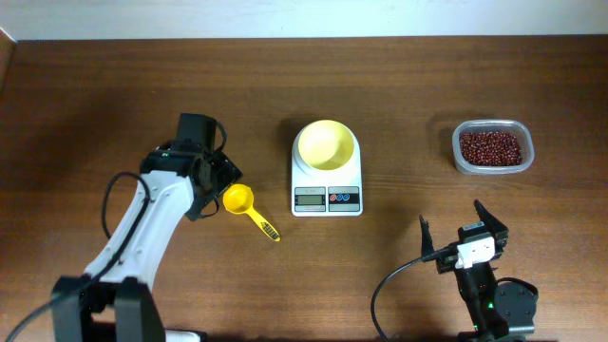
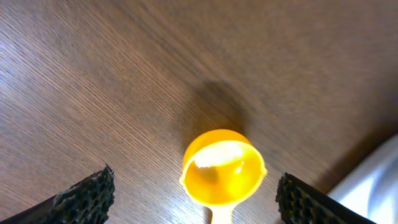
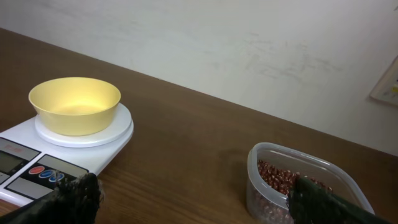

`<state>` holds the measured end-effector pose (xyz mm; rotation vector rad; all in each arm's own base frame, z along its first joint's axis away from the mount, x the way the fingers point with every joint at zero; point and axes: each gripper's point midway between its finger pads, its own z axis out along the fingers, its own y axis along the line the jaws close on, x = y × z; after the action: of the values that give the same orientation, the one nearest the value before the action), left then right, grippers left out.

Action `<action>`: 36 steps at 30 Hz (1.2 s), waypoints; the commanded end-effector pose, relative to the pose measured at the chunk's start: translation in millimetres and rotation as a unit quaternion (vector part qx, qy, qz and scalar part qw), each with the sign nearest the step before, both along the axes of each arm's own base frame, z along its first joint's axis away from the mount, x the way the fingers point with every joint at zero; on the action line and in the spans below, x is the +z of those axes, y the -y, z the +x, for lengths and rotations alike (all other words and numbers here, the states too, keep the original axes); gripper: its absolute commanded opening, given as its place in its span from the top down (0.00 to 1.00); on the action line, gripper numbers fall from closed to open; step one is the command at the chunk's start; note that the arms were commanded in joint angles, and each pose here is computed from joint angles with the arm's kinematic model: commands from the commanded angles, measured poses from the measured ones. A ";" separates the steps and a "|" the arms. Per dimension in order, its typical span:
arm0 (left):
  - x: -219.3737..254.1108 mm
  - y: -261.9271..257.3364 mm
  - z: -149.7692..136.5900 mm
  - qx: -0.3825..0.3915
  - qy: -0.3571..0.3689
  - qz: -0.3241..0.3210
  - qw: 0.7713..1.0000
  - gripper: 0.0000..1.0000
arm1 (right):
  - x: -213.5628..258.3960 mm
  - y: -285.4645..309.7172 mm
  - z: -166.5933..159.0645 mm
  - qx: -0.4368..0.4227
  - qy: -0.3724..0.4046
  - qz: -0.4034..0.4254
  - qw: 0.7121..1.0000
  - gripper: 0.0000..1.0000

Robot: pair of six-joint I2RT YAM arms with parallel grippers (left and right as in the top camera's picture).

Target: Scoop item into bowl and weigh 50g on scale

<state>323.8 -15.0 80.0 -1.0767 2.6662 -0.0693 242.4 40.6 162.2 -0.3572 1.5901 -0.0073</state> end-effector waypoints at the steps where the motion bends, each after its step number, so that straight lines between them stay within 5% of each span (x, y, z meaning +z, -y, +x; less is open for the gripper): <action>1: -17.6 -0.3 -3.9 0.012 -0.034 -0.004 0.999 0.13 | -2.4 -2.4 -0.6 0.005 -0.002 0.004 1.000 0.01; 18: -48.9 14.4 -20.8 -0.019 -0.085 0.015 0.996 0.16 | -2.4 -2.4 -0.6 0.005 -0.002 0.003 1.000 0.01; 36: -85.2 15.9 -17.9 -0.019 -0.035 0.006 0.999 0.46 | -2.4 -2.4 -0.6 0.005 -0.002 0.003 1.000 0.01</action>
<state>314.8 -33.1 4.0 -1.0284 2.7276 -0.0508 242.3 40.7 162.2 -0.3575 1.5900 -0.0070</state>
